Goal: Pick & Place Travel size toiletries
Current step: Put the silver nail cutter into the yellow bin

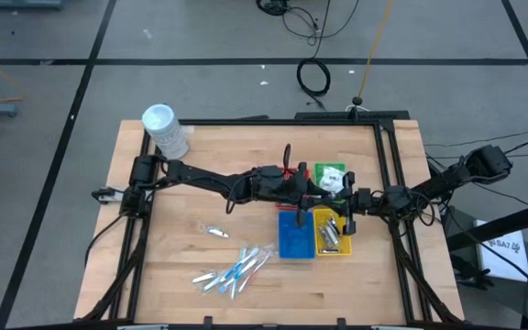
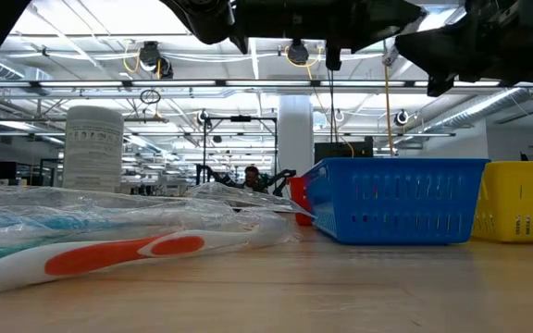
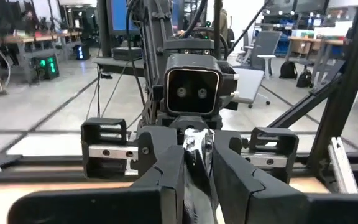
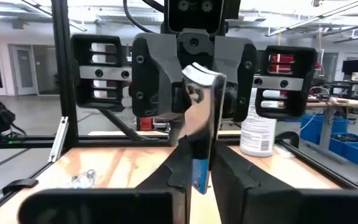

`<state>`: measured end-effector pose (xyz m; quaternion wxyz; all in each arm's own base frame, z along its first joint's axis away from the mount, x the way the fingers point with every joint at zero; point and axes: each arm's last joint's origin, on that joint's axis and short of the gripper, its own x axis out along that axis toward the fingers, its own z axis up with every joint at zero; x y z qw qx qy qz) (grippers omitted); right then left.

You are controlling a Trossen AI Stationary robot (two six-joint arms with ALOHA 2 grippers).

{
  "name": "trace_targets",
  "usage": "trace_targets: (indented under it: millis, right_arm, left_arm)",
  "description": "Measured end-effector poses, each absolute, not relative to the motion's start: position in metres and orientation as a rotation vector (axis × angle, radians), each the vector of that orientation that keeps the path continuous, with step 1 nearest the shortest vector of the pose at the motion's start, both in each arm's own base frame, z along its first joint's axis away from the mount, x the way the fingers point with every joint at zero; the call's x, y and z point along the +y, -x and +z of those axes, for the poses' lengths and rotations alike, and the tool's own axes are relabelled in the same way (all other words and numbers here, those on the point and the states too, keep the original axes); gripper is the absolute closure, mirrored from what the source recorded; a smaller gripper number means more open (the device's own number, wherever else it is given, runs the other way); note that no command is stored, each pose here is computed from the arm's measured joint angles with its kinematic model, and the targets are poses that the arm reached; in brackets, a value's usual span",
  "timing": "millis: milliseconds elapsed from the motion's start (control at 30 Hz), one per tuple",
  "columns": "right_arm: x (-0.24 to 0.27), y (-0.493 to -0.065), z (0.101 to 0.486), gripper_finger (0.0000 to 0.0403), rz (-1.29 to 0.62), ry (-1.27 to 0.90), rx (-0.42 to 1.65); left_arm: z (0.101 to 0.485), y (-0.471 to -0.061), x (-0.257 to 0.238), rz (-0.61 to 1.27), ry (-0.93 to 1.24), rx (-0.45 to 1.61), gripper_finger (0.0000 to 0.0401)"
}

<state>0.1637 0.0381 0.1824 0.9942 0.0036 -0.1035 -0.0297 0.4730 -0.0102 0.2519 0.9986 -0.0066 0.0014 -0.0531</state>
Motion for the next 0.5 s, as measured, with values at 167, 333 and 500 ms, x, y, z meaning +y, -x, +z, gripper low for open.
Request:
trace_targets:
  millis: [167, 333, 500]
  right_arm:
    - [0.038, -0.1637, 0.1823, 0.04, -0.062, -0.008, -0.207]
    - [0.039, -0.1636, 0.1825, 0.04, -0.029, 0.001, -0.211]
    - [0.0396, -0.1638, 0.1818, 0.04, -0.011, 0.007, -0.204]
  left_arm:
    - [0.2516, -0.4731, -0.0088, -0.084, 0.08, 0.009, 0.0323]
    - [0.2516, -0.473, -0.0098, -0.088, 0.06, 0.009, 0.0298]
    - [0.2535, -0.4714, -0.0099, -0.092, 0.059, 0.029, 0.0275]
